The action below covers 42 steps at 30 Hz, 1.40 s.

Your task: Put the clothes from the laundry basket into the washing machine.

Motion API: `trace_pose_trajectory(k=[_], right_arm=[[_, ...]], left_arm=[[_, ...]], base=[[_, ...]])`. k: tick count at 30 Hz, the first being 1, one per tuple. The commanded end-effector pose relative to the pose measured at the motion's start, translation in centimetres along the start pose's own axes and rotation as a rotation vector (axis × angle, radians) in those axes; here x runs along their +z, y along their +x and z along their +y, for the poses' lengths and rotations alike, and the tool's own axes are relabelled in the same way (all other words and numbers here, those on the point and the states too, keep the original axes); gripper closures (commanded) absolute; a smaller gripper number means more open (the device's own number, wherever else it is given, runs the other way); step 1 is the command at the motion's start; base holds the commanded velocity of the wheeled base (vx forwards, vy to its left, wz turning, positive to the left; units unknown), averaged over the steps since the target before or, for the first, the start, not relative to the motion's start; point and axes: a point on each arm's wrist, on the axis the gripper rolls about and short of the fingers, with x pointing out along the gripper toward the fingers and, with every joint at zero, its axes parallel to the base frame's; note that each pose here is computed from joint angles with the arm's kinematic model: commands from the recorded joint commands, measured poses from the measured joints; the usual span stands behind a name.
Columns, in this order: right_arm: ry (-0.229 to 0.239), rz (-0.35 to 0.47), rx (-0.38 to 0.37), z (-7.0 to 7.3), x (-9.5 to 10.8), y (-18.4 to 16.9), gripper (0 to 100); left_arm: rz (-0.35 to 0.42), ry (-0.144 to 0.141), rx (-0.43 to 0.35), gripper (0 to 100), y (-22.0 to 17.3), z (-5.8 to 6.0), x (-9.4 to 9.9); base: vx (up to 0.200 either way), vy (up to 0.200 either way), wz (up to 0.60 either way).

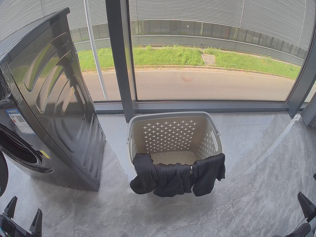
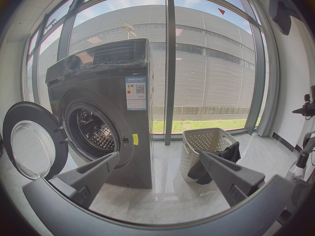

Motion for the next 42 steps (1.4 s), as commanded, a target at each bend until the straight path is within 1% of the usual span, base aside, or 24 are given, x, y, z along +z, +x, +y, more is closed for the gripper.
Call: trace_pose_trajectory(k=[1, 3, 4, 5, 8, 9, 11, 14, 16, 17, 18, 19, 23, 26, 29, 30, 34, 37, 38, 41, 42], right_arm=[[0.027, 0.328, 0.131, -1.0, 0.2, 6.1, 0], [0.012, 0.335, 0.16, -1.0, 0.1, 7.2, 0], [0.012, 0.335, 0.16, -1.0, 0.1, 7.2, 0], [0.01, 0.347, 0.194, -0.9, 0.0, 8.0, 0], [0.021, 0.375, 0.228, -0.8, 0.0, 9.1, 0], [0.021, 0.375, 0.228, -0.8, 0.0, 9.1, 0], [0.047, 0.414, 0.235, -0.8, -0.2, 10.1, 0], [0.074, 0.429, 0.229, -0.8, -0.2, 10.7, 0], [0.095, 0.446, 0.222, -0.9, -0.3, 11.1, 0], [0.097, 0.458, 0.22, -0.9, -0.4, 11.3, 0], [0.097, 0.458, 0.22, -0.9, -0.4, 11.3, 0], [0.104, 0.483, 0.217, -0.9, -0.5, 11.8, 0], [0.111, 0.522, 0.21, -1.0, -0.9, 12.4, 0], [0.113, 0.552, 0.214, -1.0, -1.1, 13.5, 0], [0.109, 0.556, 0.223, -0.9, -1.2, 14.2, 0], [0.103, 0.561, 0.231, -0.7, -1.4, 16.0, 0], [0.094, 0.597, 0.225, -0.5, -2.6, 19.0, 0], [0.092, 0.632, 0.239, -0.2, -3.9, 20.9, 0], [0.093, 0.637, 0.242, -0.1, -4.2, 21.2, 0], [0.119, 0.646, 0.243, 0.5, -5.5, 23.8, 0], [0.119, 0.646, 0.243, 0.5, -5.5, 23.8, 0]], left_arm=[[-0.001, 0.0, 0.0, 0, 0.0, 0.0, -0.4], [0.002, 0.001, 0.0, 0, 0.0, 0.0, -0.4], [0.002, 0.001, 0.0, 0, 0.0, 0.0, -0.4], [-0.001, 0.003, 0.0, 0, 0.0, 0.0, -0.4], [-0.001, 0.006, 0.0, 0, 0.0, 0.0, -0.4], [-0.001, 0.006, 0.0, 0, 0.0, 0.0, -0.4], [-0.001, 0.006, 0.0, 0, 0.0, 0.0, -0.4], [-0.001, 0.009, 0.002, 0, 0.0, 0.0, -0.4], [-0.002, 0.017, 0.002, 0, 0.0, 0.0, -0.4], [0.001, 0.023, 0.003, 0, 0.0, 0.0, -0.5], [0.001, 0.023, 0.003, 0, 0.0, 0.0, -0.5], [0.001, 0.037, 0.006, 0, 0.0, 0.0, -0.5], [0.001, 0.037, 0.005, 0, 0.0, 0.0, -0.5], [0.001, 0.035, 0.005, 0, 0.0, 0.0, -0.5], [0.001, 0.035, 0.005, 0, 0.0, 0.0, -0.5], [0.001, 0.033, 0.005, 0, 0.0, 0.0, -0.5], [0.001, 0.033, 0.005, 0, 0.0, 0.0, -0.5], [-0.002, 0.033, 0.003, 0, 0.0, 0.0, -0.4], [-0.002, 0.033, 0.003, 0, 0.0, 0.0, -0.4], [-0.002, 0.033, 0.0, 0, 0.0, 0.0, -0.4], [-0.002, 0.033, 0.0, 0, 0.0, 0.0, -0.4]], base=[[0.0, 0.0, 0.0], [0.0, 0.0, 0.0], [0.0, 0.0, 0.0], [0.0, 0.0, 0.0], [0.0, 0.0, 0.0], [0.0, 0.0, 0.0], [0.0, 0.0, 0.0], [0.0, 0.0, 0.0], [0.0, 0.0, 0.0], [0.0, 0.0, 0.0], [0.0, 0.0, 0.0], [0.0, 0.0, 0.0], [0.0, 0.0, 0.0], [0.0, 0.0, 0.0], [0.0, 0.0, 0.0], [0.0, 0.0, 0.0], [0.0, 0.0, 0.0], [0.0, 0.0, 0.0], [0.0, 0.0, 0.0], [0.0, 0.0, 0.0], [0.0, 0.0, 0.0]])
